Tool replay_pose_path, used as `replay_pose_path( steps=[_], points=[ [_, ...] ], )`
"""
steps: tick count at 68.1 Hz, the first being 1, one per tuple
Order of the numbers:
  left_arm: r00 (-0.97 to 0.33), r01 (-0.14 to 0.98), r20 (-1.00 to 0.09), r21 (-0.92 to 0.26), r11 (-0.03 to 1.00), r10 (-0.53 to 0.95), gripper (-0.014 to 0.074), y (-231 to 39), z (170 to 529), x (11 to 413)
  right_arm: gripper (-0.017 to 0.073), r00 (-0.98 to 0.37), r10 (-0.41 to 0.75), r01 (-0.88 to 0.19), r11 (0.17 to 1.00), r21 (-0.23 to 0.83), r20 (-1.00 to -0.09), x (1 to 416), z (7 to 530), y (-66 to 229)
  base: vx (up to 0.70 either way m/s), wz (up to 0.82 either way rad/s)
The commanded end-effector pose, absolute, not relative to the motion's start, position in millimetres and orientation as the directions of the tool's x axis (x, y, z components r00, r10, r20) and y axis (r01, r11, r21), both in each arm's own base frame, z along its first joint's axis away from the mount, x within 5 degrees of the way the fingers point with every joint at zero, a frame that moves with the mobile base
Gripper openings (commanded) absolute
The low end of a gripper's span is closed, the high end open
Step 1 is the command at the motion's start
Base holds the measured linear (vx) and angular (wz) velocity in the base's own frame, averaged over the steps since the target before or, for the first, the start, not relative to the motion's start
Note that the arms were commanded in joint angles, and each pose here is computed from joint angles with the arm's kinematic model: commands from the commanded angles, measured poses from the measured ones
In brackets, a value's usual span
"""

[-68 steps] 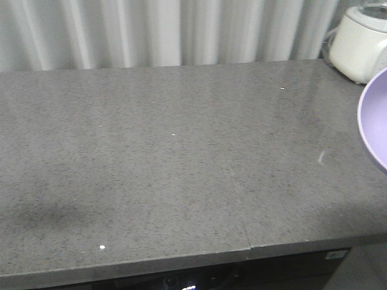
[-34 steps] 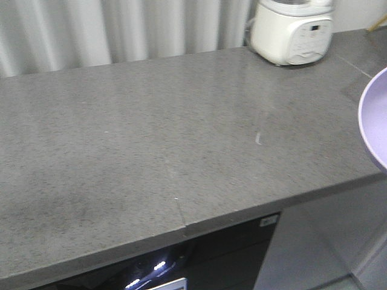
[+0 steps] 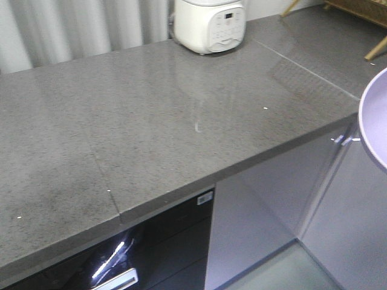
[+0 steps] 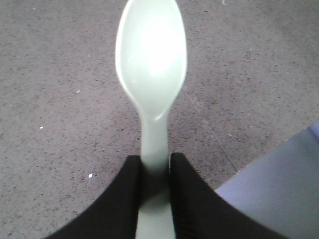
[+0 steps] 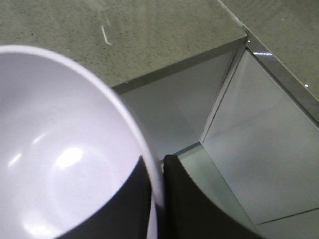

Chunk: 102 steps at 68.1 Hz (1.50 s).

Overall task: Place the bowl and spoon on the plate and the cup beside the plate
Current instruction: 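Drive the base holding spoon and bowl to the counter with the plate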

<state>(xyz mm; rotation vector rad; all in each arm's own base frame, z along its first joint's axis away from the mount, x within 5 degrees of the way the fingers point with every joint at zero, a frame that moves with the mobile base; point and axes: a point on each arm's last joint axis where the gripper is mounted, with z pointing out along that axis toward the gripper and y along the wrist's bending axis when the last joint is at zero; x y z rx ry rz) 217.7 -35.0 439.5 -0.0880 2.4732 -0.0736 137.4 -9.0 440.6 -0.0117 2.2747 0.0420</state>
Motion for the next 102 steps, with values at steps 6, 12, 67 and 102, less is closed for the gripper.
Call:
replay_pose_path(
  steps=[6,12,67,102],
  points=[
    [-0.722,-0.037,-0.686,-0.097,0.995,-0.093,-0.0006,-33.7,454.6,212.3,-0.0006,-0.573,0.004,-0.015,1.0,0.016,-0.82,136.7,453.3,-9.5,-0.06,-0.37],
    [-0.722,-0.037,-0.686,-0.097,0.995,-0.093,-0.0006,-33.7,454.6,212.3,-0.0006,-0.573,0.004,-0.015,1.0,0.016,-0.82,136.7,453.3,-9.5,-0.05,-0.36],
    [-0.722,-0.037,-0.686,-0.097,0.995,-0.093,-0.0006,-33.7,454.6,212.3,-0.0006,-0.573,0.004,-0.015,1.0,0.016,-0.819,136.6,453.2,-9.4,0.0,-0.39],
    [-0.721,-0.037,-0.686,-0.097,0.995,-0.093,-0.0006,-33.7,454.7,212.3,-0.0006,-0.573,0.004,-0.015,1.0,0.016,-0.819,136.6,453.2,-9.4,0.1,-0.42]
  ],
)
